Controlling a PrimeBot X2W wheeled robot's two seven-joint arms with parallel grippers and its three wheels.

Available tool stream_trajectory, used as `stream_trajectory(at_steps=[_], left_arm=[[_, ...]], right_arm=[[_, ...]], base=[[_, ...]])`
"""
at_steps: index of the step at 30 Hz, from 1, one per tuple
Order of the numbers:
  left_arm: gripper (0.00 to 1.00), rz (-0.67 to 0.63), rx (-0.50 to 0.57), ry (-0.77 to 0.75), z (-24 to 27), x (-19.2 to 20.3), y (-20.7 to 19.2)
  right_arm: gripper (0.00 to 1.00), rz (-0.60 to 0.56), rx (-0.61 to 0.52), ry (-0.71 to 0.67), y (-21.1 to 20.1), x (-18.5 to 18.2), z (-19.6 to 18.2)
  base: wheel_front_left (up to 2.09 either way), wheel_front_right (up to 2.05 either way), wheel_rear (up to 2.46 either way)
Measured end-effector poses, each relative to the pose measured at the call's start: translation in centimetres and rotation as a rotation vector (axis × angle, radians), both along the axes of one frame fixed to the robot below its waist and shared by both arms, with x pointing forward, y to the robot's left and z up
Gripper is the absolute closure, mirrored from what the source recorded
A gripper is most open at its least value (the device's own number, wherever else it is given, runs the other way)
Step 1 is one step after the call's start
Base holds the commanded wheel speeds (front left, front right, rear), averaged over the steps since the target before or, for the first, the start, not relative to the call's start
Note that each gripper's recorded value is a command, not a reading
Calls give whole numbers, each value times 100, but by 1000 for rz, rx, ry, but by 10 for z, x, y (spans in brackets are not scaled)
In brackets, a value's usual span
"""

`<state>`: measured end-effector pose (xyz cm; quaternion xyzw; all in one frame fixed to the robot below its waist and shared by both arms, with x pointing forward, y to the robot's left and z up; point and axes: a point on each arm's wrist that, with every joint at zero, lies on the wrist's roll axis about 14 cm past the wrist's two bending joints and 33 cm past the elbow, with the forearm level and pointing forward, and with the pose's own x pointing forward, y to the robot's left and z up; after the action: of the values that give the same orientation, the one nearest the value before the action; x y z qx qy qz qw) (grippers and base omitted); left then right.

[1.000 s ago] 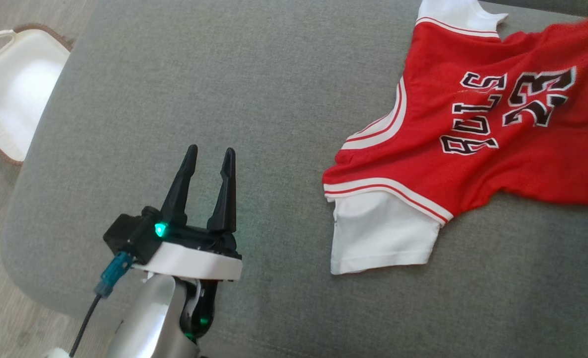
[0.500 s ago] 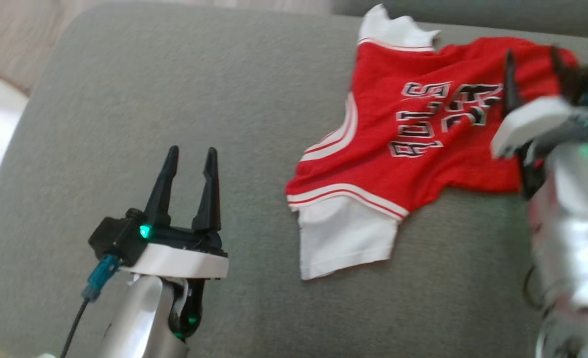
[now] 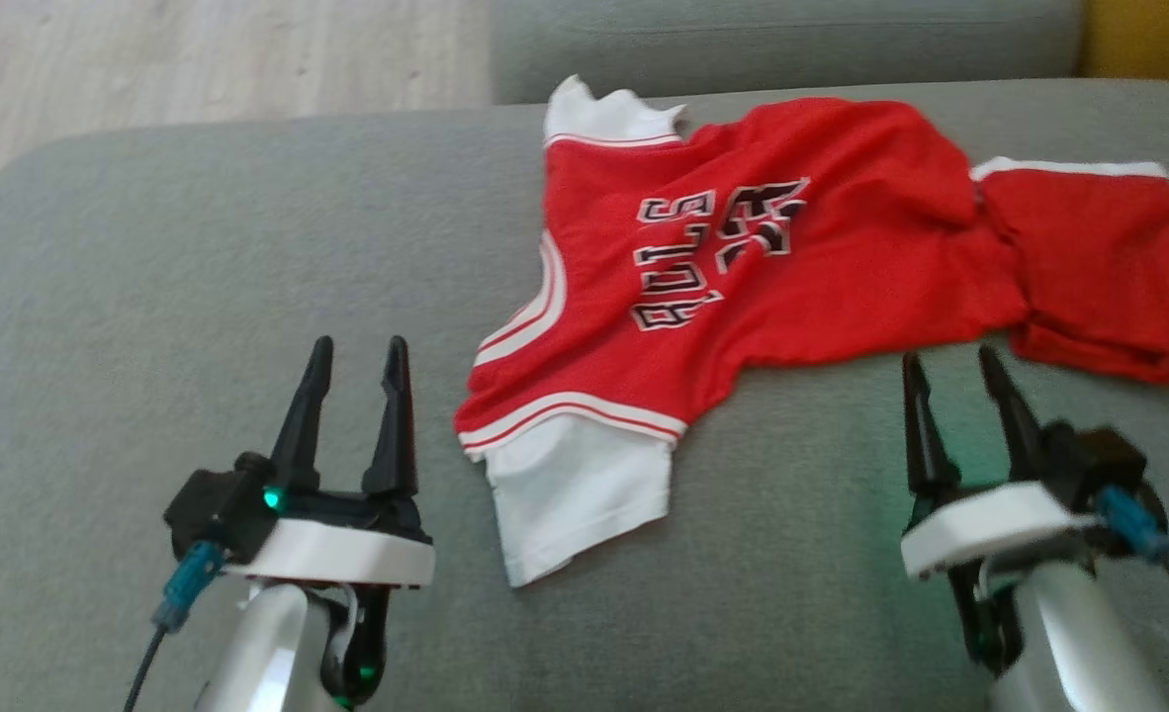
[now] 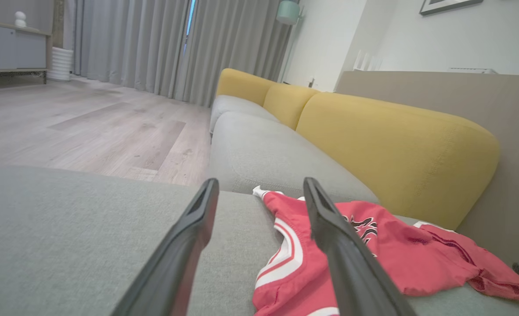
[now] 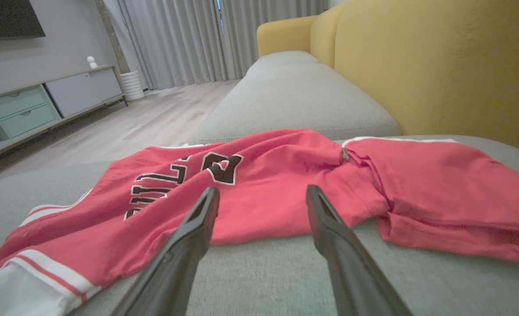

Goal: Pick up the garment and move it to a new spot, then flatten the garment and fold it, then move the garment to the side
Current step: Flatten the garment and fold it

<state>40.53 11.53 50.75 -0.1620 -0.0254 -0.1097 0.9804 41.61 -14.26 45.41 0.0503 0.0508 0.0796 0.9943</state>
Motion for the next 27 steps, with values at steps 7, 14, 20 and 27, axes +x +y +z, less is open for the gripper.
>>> stream_trajectory(at_steps=[7,14,20,27], left_arm=[[0,-49,-5,9,-3,8,-18],[0,-134,58,85,-32,15,-45],[0,-199,159,218,-74,28,-60],[0,-225,233,369,-109,40,-65]], right_arm=[[0,-66,17,-34,-21,-20,10],[0,-109,13,-33,-36,-21,9],[0,-136,15,-9,-44,-24,1],[0,-162,16,8,-53,-27,-5]], base=[[0,0,0],[0,0,0],[0,0,0],[0,0,0]])
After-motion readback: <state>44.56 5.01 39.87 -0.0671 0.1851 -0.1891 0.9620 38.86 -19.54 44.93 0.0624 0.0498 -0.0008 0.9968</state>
